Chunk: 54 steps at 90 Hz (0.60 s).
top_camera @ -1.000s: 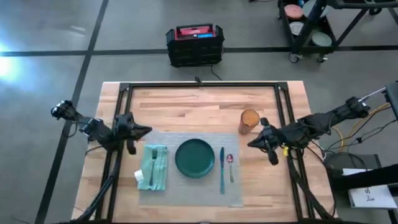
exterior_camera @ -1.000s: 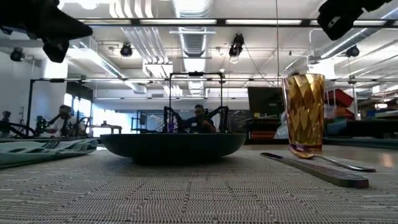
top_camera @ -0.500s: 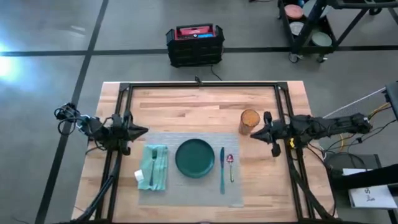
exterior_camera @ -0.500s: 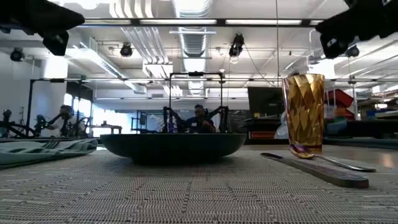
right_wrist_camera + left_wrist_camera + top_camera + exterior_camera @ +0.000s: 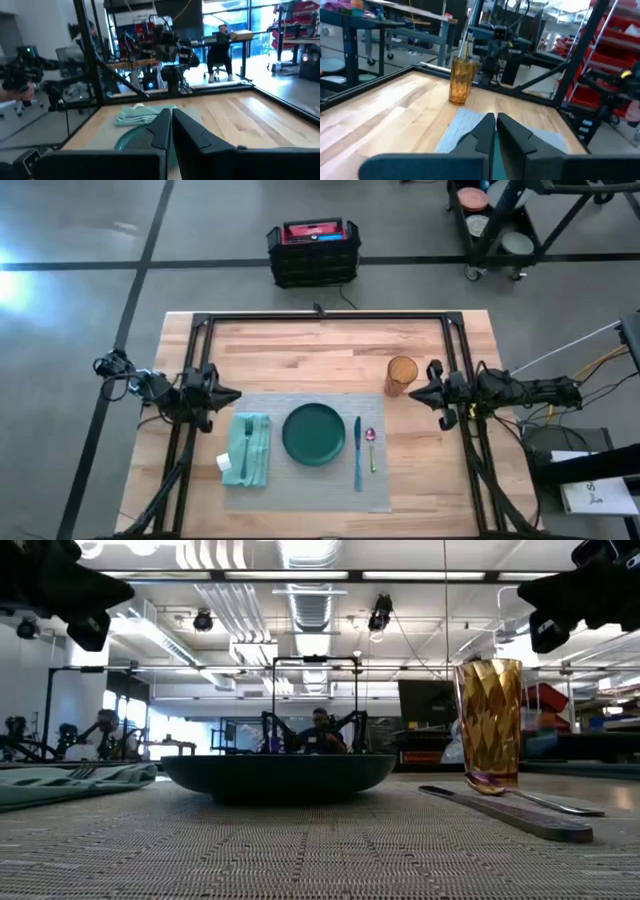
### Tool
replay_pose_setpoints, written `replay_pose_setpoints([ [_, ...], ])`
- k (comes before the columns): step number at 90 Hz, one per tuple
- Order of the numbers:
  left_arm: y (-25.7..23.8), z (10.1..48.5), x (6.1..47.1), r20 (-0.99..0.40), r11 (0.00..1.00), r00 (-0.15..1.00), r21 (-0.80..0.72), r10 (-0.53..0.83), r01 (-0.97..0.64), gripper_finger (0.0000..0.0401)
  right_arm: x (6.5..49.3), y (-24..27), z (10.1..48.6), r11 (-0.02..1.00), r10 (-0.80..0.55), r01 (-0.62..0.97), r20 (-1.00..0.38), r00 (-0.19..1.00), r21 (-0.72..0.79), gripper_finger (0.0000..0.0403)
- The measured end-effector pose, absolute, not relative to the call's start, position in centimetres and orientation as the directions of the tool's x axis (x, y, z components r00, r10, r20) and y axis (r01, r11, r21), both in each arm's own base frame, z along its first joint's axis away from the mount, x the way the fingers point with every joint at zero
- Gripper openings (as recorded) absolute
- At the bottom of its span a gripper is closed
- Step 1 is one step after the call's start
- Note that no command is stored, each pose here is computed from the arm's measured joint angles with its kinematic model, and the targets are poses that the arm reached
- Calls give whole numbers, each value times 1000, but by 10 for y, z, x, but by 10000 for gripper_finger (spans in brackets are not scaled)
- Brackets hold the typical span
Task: Set table place
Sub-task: Adjust the red cup
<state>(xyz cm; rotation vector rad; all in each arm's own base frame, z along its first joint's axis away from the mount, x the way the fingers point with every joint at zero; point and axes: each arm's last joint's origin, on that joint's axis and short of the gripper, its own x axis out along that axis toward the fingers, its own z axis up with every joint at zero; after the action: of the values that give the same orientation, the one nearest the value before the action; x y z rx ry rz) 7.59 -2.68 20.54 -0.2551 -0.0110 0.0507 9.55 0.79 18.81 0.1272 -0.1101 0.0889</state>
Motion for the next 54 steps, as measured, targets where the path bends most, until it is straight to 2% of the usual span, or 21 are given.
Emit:
replay_pose_setpoints([
  [7,-32,200,79,40,966,998,-252,-55,63,2,97,8,181,988,81,-98,135,988,121,3],
  [13,-33,193,82,57,966,996,-245,-73,85,2,97,8,180,988,80,-97,135,988,121,2],
  [26,-31,184,86,57,972,998,-233,-26,38,6,97,8,181,989,80,-97,142,987,111,3],
  [44,-15,175,93,43,968,989,-219,139,-126,8,97,8,180,991,80,-93,140,987,93,4],
  [54,-10,172,96,44,978,998,-205,34,-25,4,97,8,180,991,80,-94,140,987,93,2],
])
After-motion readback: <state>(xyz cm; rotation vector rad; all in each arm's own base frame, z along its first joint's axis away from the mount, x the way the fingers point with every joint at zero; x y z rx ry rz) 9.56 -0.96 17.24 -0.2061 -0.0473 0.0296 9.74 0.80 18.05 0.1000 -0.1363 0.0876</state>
